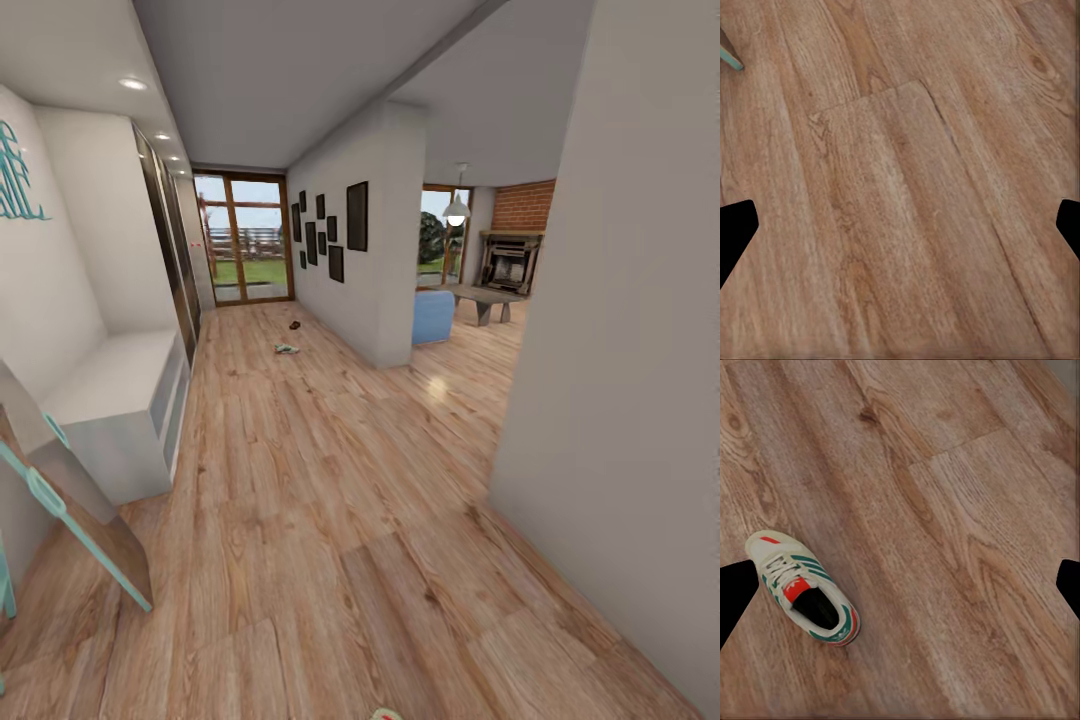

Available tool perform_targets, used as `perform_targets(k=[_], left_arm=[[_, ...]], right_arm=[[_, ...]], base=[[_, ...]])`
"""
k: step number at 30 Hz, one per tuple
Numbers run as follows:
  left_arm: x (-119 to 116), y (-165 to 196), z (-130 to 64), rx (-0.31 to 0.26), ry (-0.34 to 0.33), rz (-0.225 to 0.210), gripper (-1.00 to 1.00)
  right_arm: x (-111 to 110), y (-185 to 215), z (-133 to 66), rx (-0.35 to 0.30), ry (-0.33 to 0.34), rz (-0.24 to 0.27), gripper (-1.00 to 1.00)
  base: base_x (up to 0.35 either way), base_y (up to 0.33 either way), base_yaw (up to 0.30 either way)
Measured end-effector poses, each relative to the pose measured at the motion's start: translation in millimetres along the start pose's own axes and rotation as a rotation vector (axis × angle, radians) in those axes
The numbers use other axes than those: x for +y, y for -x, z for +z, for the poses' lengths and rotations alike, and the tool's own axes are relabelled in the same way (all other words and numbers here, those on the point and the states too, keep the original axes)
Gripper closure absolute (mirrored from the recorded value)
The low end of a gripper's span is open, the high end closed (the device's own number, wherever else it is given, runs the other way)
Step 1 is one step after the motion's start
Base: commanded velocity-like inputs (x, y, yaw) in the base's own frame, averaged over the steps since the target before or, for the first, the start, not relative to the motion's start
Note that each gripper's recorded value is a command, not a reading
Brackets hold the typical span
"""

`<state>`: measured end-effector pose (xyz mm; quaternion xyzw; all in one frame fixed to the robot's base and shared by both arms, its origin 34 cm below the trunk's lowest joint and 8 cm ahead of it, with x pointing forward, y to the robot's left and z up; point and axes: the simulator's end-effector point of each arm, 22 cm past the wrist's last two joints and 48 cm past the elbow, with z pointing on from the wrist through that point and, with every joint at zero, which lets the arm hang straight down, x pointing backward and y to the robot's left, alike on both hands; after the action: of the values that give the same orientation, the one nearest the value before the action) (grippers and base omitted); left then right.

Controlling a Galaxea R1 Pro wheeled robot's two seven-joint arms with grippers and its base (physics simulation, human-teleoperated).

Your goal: Pick up the two gym shoes and the two sandals from the corridor floor and place them onto the hallstand (shoe rack) in the corridor, making sure they are on the rack and not on the floor. Arrange them so the two gym shoes are next to each other and the two sandals are next to each other.

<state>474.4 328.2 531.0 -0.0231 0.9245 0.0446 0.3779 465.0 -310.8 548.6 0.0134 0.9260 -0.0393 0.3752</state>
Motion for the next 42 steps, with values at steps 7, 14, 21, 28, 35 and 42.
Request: perform_targets(k=[7, 14, 21, 28, 35, 42], left_arm=[[-0.2, -0.1, -0.2, 0.0, -0.001, 0.001, -1.0], [-0.1, 0.0, -0.1, 0.0, -0.001, 0.001, -1.0], [0.0, 0.0, 0.0, 0.0, 0.0, 0.0, -1.0], [0.2, 0.1, -0.2, -0.001, 0.0, 0.0, -1.0], [0.2, 0.0, -0.3, 0.0, 0.0, 0.0, -1.0], [0.1, -0.3, -0.3, 0.0, 0.0, 0.0, -1.0]], right_arm=[[0.0, 0.0, -0.2, 0.0, 0.0, 0.0, -1.0], [0.0, 0.3, 0.0, -0.001, 0.0, 0.0, -1.0], [0.0, 0.1, 0.1, 0.0, 0.0, 0.0, -1.0], [0.1, 0.1, -0.1, 0.0, 0.0, 0.0, -1.0], [0.1, 0.0, -0.1, 0.0, 0.0, 0.0, -1.0], [0.0, -0.2, -0.2, 0.0, 0.0, 0.0, -1.0]], base=[[-0.042, -0.034, 0.0], [-0.037, -0.025, 0.0], [-0.177, -0.128, 0.024], [-0.04, -0.028, 0.235], [-0.006, -0.004, 0.265], [-0.001, 0.0, 0.098]])
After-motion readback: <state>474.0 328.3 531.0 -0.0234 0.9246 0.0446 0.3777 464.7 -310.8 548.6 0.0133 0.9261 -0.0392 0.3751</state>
